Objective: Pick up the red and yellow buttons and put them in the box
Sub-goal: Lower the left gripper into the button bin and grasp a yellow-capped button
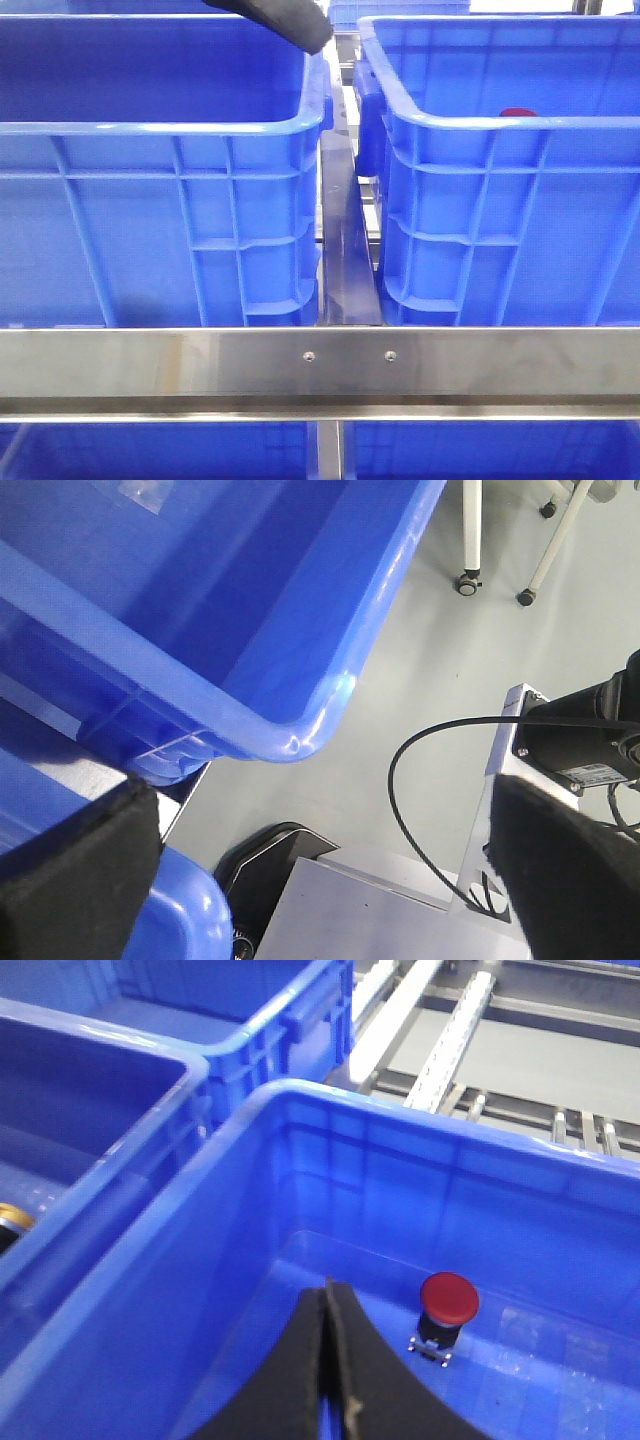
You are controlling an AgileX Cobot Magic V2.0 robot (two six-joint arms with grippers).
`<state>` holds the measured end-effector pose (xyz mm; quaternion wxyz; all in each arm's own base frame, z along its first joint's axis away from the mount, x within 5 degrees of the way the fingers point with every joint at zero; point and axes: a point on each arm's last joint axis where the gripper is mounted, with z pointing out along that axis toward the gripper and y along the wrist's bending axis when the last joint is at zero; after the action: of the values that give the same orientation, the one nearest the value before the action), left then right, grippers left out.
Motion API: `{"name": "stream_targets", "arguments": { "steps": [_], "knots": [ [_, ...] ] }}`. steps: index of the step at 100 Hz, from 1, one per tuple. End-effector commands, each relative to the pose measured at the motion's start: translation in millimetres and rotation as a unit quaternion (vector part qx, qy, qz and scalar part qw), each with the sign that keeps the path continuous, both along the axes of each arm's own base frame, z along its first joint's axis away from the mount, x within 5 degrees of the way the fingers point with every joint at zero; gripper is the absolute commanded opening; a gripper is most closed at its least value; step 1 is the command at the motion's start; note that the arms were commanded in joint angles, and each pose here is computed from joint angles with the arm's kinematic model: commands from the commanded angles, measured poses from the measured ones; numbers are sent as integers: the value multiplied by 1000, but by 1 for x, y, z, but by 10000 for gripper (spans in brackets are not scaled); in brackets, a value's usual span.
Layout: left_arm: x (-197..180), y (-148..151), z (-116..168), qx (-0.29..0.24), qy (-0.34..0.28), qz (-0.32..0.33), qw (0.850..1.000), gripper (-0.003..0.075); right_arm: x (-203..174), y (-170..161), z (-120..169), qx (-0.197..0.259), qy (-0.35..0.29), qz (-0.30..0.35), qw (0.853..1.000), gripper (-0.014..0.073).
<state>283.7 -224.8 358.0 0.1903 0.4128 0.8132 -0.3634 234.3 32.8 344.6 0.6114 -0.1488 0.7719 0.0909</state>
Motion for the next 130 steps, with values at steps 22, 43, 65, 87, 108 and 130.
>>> {"name": "stream_targets", "arguments": {
  "steps": [22,43,65,87,108,130],
  "knots": [
    [14,40,41,41,-66,92,993,618,-25,-1,19,23,-44,-6,999,-58],
    [43,83,33,150,-56,311,937,618,-25,0,20,31,-42,0,999,-58],
    [69,86,4,191,-29,399,896,618,-25,0,20,31,-42,-1,999,-58],
    [89,80,-28,204,8,427,881,618,-25,0,20,31,-42,-1,999,-58],
    [101,75,-50,211,27,429,878,618,-25,0,20,31,-42,-1,999,-58],
    [111,71,-73,227,42,425,875,618,-25,0,20,31,-42,-1,999,-58]
  ]
}}
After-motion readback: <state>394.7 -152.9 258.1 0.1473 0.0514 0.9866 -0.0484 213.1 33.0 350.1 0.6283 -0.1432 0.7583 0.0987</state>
